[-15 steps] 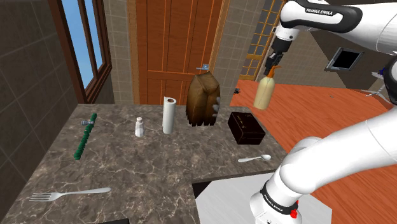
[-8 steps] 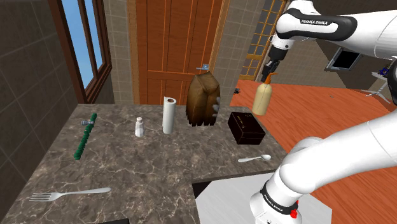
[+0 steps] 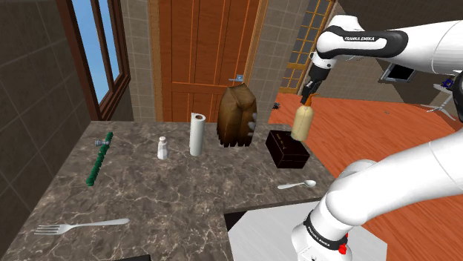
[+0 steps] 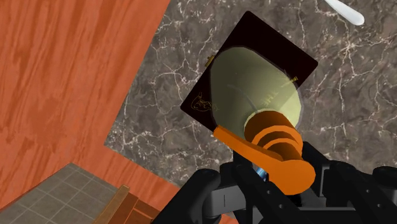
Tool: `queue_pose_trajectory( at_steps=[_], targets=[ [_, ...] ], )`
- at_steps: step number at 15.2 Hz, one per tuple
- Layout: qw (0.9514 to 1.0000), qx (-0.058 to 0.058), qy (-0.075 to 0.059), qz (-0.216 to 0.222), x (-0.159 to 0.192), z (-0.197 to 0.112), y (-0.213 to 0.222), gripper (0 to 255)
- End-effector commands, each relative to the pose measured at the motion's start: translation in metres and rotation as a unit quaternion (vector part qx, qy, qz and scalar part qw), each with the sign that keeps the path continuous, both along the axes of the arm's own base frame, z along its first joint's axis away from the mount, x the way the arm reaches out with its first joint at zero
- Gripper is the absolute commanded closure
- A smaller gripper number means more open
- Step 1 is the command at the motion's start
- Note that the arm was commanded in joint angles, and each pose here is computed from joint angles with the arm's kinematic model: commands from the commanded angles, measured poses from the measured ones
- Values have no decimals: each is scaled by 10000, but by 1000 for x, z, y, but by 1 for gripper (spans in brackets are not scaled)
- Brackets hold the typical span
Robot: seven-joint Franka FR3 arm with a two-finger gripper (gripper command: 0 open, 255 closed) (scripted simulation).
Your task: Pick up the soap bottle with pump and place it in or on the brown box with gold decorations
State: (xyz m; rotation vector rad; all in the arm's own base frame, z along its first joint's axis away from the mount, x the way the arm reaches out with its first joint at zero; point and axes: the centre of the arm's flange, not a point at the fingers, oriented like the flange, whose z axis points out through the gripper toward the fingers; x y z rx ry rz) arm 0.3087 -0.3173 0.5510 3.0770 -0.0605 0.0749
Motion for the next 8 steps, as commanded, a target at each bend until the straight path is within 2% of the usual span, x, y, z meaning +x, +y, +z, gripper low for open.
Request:
queue_pose_trajectory(
  at_steps=[1, 5, 8],
  targets=[
    [10000, -2, -4, 0, -1, -11, 0, 255],
    [10000, -2, -4, 0, -1, -32, 0, 255],
    [10000, -2, -4, 0, -1, -34, 0, 255]
  ],
)
